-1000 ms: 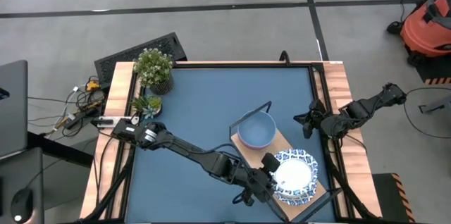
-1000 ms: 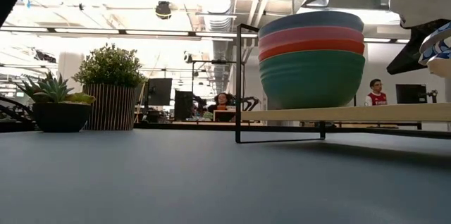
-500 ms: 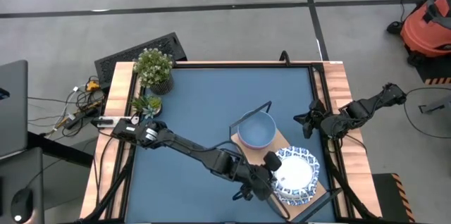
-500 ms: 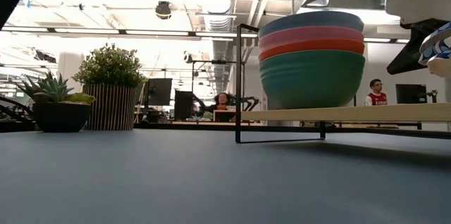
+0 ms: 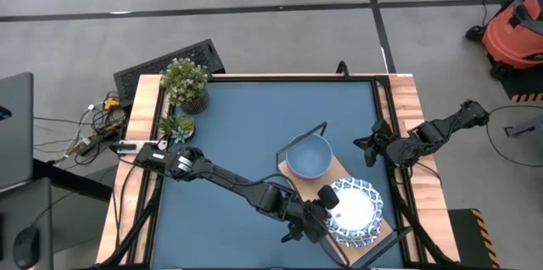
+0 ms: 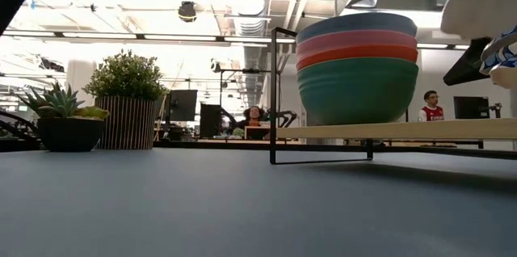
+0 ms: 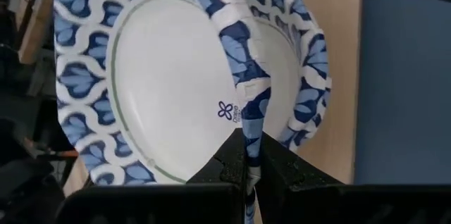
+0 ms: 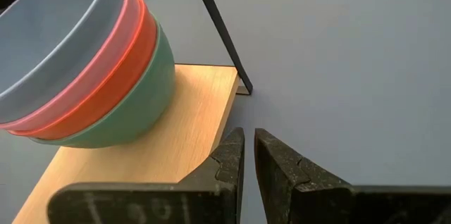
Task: Place and stack bowls onto a shelf
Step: Stack the white bowl on top of the white bowl on the shelf, then return to Home Position
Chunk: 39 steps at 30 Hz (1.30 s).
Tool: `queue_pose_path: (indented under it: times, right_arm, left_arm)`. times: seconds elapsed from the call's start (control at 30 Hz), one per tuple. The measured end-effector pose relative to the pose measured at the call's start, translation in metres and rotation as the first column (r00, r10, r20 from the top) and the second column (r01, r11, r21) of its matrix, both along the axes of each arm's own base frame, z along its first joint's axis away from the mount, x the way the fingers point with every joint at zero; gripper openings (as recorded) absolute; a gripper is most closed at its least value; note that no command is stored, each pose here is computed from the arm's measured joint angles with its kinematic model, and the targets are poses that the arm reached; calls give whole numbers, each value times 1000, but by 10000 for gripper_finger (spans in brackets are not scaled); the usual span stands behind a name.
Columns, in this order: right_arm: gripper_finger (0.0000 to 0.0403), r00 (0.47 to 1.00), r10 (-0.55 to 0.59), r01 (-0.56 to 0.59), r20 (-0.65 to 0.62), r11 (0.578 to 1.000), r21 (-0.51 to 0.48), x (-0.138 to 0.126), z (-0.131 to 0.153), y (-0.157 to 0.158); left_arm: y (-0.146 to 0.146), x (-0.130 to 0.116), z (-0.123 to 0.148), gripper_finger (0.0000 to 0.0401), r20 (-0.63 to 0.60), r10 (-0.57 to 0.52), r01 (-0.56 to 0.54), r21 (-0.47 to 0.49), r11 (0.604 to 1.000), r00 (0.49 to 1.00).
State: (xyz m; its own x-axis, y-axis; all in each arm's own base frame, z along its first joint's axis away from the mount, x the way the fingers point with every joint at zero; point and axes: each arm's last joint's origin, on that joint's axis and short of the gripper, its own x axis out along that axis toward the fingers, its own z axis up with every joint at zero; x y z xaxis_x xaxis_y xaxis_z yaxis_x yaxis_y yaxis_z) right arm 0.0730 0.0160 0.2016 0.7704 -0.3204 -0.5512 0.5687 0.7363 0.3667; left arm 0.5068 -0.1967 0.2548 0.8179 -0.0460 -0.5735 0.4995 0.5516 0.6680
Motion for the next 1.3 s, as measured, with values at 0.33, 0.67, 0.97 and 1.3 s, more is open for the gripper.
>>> queue_pose_path:
  times: [0.33,0.67,0.97,1.3]
  right_arm:
    - [63,1000,0,0,0,1000,0,0,0,0]
    - [63,1000,0,0,0,1000,0,0,0,0]
    - [63,1000,1,-1,-1,1000,-1,0,0,0]
    - [63,1000,1,-1,4,1000,3,0,0,0]
  left_arm:
    - [-1,0,0,44,1,-29,29,6,1000,1000]
    - [1,2,2,114,36,50,-50,12,999,998]
    - [0,-4,33,126,73,157,-143,-169,975,985]
    - [3,-14,36,126,-113,310,-326,-465,823,944]
